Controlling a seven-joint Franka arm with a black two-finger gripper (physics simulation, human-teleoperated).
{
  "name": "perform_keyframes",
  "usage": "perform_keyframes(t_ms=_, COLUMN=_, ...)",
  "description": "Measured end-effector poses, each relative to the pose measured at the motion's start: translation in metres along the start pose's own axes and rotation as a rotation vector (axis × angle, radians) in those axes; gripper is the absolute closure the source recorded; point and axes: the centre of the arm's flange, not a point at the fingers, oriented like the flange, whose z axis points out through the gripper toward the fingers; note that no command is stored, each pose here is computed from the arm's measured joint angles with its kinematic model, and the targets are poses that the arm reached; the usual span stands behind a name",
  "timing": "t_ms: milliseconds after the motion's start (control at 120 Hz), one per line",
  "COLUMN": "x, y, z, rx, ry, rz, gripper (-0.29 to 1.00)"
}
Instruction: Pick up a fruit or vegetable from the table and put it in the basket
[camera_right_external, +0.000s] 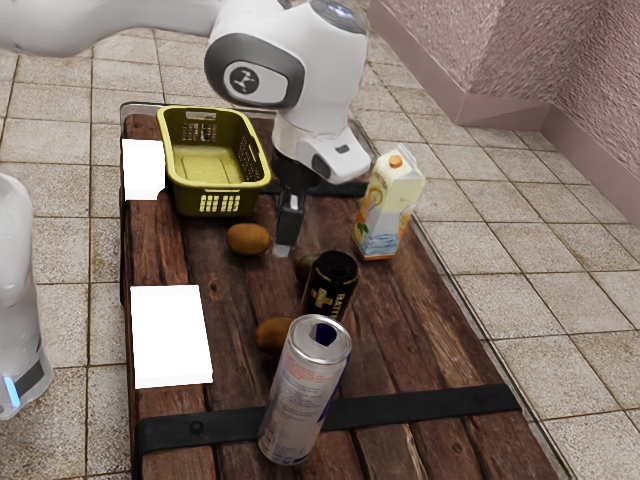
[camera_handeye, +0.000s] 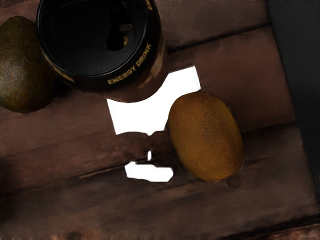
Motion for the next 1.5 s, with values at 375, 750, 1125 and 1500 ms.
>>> perform_keyframes(t_ms=375, x=0.010, y=0.027, z=0.001, rx=-0.151, ry=0.100, rz=0.037, gripper=0.00)
perform_keyframes(t_ms=750, x=0.026, y=-0.009, z=0.010, rx=-0.258, ry=0.070, rz=-0.384, gripper=0.00)
perform_keyframes(t_ms=1125, x=0.031, y=0.003, z=0.033, rx=-0.182, ry=-0.037, rz=-0.600, gripper=0.00)
perform_keyframes(t_ms=1500, x=0.039, y=-0.023, z=0.054, rx=-0.179, ry=-0.094, rz=-0.780, gripper=0.00)
